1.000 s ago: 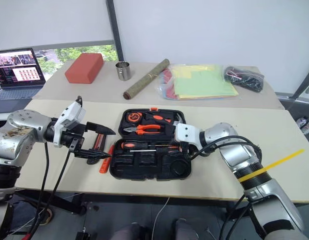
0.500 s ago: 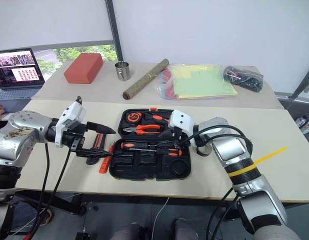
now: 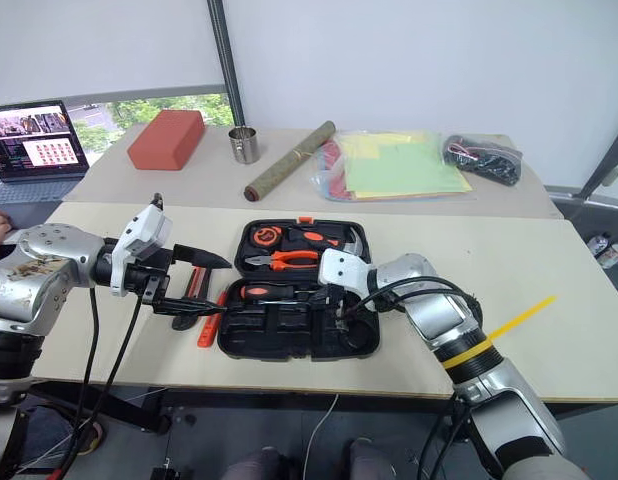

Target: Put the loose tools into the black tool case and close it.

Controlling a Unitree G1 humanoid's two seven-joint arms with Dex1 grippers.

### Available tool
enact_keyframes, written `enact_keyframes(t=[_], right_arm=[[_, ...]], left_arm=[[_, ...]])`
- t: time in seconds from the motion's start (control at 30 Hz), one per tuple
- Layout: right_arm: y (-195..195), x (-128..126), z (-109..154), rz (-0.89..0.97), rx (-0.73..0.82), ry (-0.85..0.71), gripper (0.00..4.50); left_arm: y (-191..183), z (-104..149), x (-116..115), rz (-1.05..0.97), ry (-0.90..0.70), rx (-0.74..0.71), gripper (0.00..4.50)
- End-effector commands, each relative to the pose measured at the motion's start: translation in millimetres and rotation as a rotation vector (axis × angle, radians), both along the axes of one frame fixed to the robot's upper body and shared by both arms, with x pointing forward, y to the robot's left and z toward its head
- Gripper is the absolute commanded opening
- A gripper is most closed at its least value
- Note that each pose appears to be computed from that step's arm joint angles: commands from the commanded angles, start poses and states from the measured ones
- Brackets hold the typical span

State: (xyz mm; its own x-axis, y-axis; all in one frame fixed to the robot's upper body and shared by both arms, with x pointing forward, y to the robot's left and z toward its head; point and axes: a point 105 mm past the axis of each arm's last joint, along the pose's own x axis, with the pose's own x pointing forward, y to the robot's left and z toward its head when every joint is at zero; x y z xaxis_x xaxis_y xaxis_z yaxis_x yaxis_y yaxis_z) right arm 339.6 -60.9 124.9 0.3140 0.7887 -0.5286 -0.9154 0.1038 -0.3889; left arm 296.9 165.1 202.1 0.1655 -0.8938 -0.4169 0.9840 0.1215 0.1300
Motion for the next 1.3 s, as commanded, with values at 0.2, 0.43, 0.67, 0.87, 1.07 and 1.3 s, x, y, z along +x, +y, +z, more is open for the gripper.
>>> enact_keyframes(t=[0.2,0.43,0.67,0.87,1.07,1.3], right_arm=[[-1,-17,82,-0.04,0.402,0.078,0.59],[-19,-58,115,0.013,0.486,0.142,2.83],[-20,-76,103,0.008,0.455,0.151,4.47],[-21,-73,102,-0.044,0.463,0.121,4.47],[-27,-73,97,-0.091,0.456,0.099,4.5],[-30,-73,95,-0.132,0.467,0.084,4.5]], left_arm=[[37,1,-1,0.254,-0.034,-0.041,4.5],[113,-23,-25,0.639,-0.003,-0.028,4.5],[151,-40,-44,0.882,0.062,-0.011,4.5],[115,-30,-17,0.868,0.102,-0.027,4.5],[51,-31,-26,0.717,0.234,0.076,4.24],[28,-42,-17,0.792,0.264,0.194,2.65]])
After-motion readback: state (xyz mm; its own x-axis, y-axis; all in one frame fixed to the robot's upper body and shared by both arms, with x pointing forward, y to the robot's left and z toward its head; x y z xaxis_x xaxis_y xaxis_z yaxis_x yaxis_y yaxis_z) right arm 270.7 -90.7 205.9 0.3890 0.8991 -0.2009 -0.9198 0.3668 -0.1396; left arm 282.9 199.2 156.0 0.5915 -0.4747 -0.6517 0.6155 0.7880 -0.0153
